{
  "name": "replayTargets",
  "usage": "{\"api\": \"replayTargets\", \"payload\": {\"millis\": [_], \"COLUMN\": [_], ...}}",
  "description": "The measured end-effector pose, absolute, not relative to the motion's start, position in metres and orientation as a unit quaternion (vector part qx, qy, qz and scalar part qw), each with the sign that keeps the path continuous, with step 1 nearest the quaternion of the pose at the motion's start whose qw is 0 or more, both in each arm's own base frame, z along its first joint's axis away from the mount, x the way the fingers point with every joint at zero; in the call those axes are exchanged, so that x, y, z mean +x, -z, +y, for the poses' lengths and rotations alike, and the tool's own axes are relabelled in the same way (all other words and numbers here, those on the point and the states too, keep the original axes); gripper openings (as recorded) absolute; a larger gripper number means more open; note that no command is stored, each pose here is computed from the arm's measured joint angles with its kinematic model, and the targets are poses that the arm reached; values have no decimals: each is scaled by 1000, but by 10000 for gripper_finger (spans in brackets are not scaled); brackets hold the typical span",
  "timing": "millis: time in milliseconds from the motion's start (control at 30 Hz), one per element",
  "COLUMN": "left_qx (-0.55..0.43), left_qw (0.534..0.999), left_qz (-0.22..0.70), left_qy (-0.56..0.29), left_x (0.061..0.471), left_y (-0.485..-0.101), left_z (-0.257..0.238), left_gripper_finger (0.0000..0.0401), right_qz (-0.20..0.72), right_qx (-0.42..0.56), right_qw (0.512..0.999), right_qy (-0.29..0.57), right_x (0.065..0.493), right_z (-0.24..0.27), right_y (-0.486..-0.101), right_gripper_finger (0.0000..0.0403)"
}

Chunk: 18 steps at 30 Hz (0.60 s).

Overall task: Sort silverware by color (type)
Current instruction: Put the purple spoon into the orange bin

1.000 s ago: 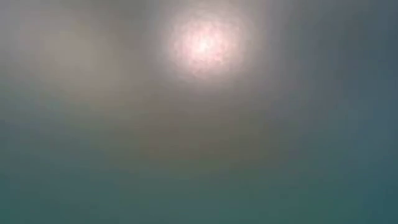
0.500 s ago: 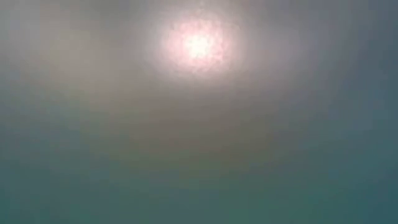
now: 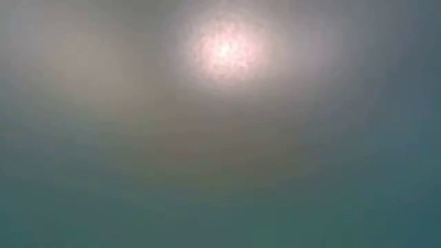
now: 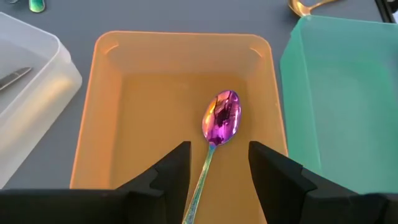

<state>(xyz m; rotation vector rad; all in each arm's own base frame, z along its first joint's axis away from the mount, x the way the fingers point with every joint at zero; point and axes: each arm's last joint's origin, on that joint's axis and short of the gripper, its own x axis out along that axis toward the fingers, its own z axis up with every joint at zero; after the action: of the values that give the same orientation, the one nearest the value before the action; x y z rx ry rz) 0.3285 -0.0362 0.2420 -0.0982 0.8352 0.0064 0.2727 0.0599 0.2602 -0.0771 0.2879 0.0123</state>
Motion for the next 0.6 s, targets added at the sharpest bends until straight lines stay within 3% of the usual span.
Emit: {"api": "replayTargets", "payload": {"millis": [367,600], "left_qx": [-12,21], "left_qw": [910,868], "left_qz": [410,480], "left_qy": [-60,-124], "left_x": [329,307], "left_y": [-237,-231], "left_z": [-39,-48], "left_gripper_finger": [157,157], "right_qz": [144,160], "right_qx": [0,25], "right_qw": [989,986], "right_qy": [23,26], "right_x": [269,270], "right_z": [71,78], "right_y": [-259,-247], "right_gripper_finger": [179,179]}}
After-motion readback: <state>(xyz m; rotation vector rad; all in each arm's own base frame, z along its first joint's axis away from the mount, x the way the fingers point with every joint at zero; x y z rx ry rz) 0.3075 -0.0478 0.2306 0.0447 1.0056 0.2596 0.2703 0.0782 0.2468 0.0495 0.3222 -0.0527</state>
